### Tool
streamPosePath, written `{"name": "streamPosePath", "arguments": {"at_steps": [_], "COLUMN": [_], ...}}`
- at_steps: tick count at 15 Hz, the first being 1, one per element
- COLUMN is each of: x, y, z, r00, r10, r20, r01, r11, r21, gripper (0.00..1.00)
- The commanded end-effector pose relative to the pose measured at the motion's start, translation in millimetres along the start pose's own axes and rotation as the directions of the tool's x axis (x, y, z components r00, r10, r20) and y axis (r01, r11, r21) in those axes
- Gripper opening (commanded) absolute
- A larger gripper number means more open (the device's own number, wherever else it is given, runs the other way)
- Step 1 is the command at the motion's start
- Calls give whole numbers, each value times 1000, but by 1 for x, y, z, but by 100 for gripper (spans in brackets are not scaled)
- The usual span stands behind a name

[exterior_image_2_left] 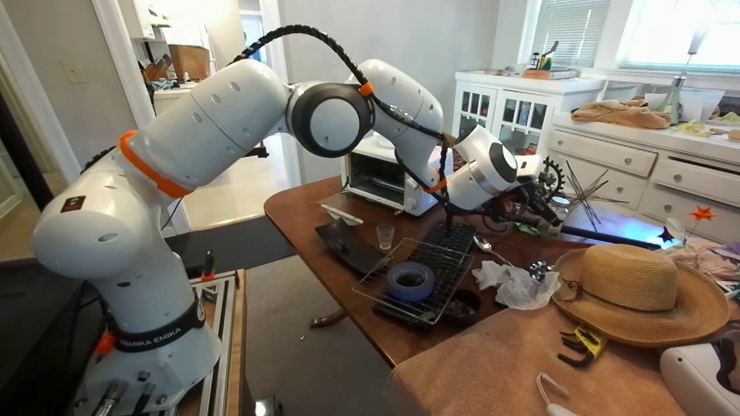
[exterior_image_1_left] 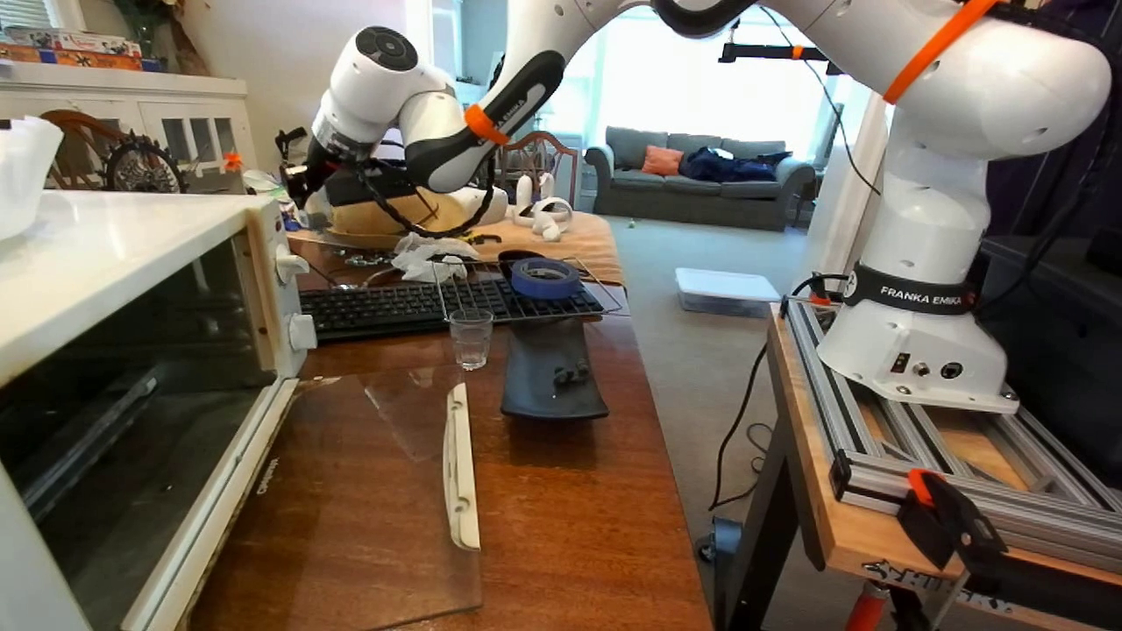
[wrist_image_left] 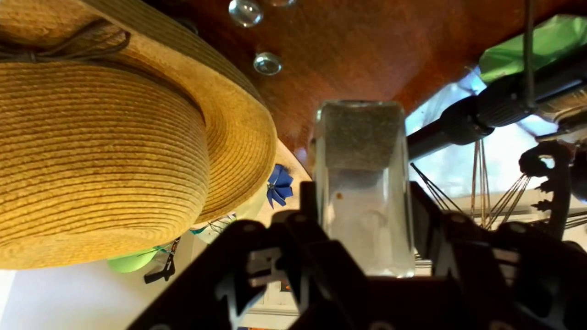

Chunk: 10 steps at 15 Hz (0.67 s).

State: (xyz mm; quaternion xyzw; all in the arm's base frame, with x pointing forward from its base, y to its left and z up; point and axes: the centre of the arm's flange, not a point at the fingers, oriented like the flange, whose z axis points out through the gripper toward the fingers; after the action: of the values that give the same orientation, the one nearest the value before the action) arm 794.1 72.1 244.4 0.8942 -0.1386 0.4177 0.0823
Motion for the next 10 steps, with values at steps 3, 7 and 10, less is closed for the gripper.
{"name": "streamPosePath", "arguments": {"at_steps": [3, 7, 10], "x": [3, -9, -15], "y": [-29, -37, -37], "z": [43, 54, 61], "r00": [997, 998, 997], "r10": [50, 51, 78], "r20": [-51, -40, -23], "r01": [-50, -52, -78], "r11": [999, 999, 997], "r21": [3, -8, -28], "gripper": [24, 24, 24]}}
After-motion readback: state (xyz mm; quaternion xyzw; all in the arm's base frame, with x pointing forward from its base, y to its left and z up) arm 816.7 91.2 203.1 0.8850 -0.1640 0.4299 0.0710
